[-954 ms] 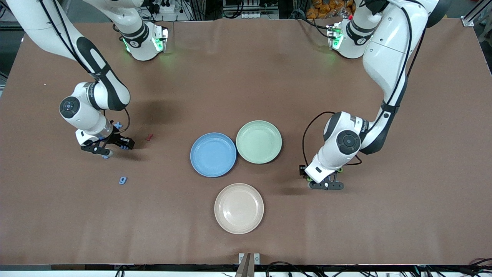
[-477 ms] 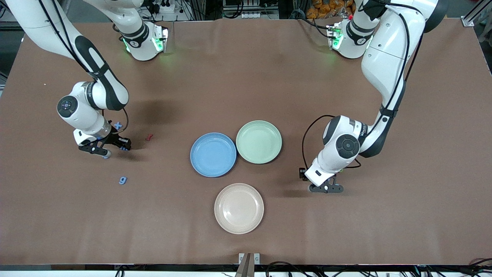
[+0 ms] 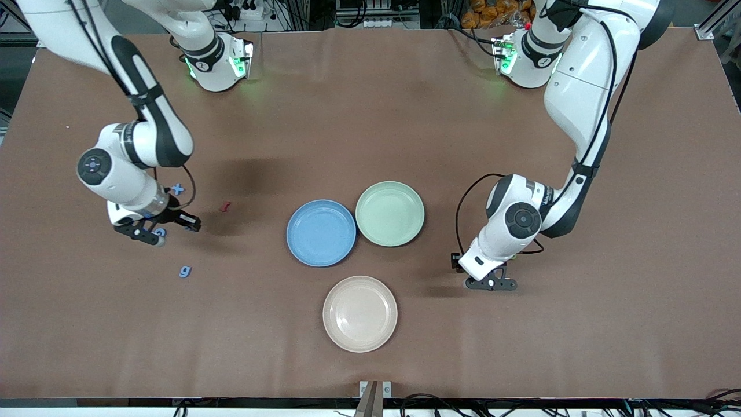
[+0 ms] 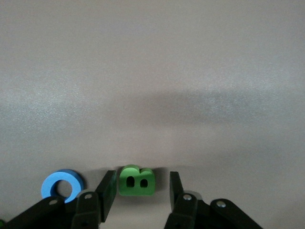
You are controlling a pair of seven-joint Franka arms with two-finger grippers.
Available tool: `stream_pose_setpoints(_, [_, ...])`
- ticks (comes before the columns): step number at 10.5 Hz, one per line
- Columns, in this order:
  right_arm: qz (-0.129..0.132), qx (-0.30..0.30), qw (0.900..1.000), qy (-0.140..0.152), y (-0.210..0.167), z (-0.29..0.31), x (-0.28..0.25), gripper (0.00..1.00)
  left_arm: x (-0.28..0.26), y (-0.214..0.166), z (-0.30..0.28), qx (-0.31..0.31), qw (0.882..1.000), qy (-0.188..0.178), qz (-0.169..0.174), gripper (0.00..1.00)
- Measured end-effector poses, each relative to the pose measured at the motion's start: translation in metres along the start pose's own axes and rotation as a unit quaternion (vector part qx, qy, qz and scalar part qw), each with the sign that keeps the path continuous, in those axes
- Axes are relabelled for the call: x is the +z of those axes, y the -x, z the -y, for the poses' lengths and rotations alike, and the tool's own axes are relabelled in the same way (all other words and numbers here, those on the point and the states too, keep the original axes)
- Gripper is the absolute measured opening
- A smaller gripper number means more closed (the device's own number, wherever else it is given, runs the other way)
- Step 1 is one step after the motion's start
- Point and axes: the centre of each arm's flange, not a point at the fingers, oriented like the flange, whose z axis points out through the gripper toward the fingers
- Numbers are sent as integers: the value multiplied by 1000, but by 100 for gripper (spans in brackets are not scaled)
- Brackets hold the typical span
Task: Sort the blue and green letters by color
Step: 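Place the blue E on the blue plate while the left gripper carries B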
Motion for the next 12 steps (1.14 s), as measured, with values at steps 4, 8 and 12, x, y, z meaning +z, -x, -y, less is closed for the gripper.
stream_pose_setpoints(4, [-19,5,999,-39,48,148,-38,41,2,1,1,1,1000,-2,1,54])
stream_pose_setpoints(8, [-16,-10,998,-63,87,244,-33,41,8,2,1,6,1000,-6,4,41])
stream_pose_setpoints(12, [5,41,997,-70,98,278,-9,70,7,2,0,20,1000,-15,0,34])
